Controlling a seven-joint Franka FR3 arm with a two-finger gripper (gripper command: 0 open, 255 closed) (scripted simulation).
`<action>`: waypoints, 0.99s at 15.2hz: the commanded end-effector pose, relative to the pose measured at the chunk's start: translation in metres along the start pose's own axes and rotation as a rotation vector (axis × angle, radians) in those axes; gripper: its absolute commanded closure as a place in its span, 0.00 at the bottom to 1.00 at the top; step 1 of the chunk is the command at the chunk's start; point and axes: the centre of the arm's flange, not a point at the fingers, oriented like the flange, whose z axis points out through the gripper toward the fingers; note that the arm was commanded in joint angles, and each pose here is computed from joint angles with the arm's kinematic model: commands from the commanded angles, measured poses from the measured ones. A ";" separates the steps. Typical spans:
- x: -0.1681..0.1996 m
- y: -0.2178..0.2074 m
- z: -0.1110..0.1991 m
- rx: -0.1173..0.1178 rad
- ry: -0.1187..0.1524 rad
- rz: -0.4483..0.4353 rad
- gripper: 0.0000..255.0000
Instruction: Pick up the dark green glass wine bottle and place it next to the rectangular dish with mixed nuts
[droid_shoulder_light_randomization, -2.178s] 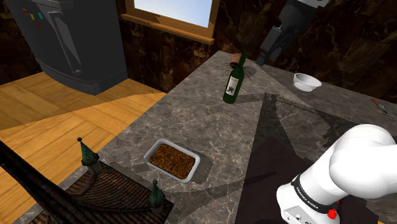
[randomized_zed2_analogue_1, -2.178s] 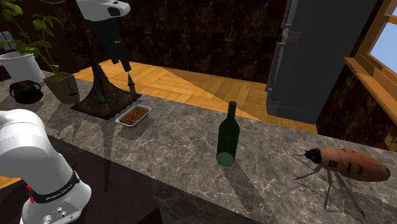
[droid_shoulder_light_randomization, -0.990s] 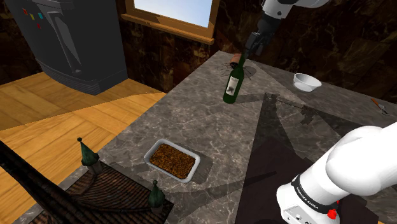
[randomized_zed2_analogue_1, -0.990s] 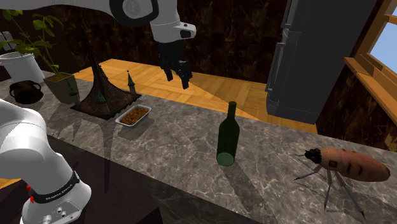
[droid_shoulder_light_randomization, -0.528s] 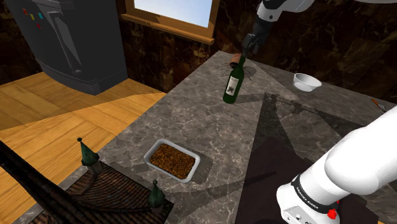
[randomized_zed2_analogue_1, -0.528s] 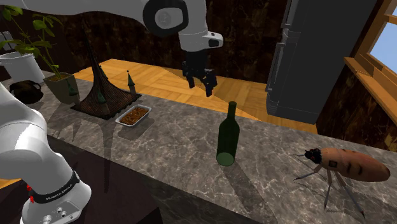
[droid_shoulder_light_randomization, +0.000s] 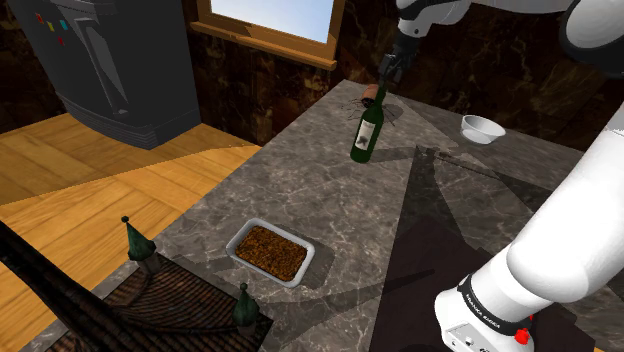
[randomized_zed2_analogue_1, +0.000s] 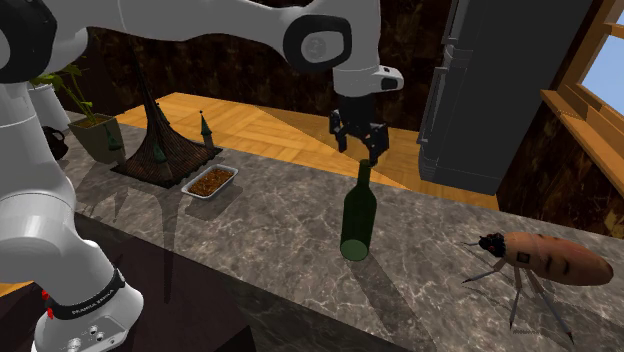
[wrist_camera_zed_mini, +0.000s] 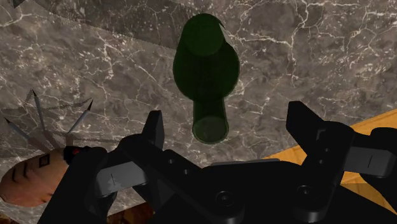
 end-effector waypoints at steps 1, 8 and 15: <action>0.007 0.007 0.009 -0.003 -0.001 0.000 0.00; 0.007 0.007 0.044 -0.003 -0.001 0.000 0.00; 0.007 0.007 0.044 -0.003 -0.001 0.000 0.00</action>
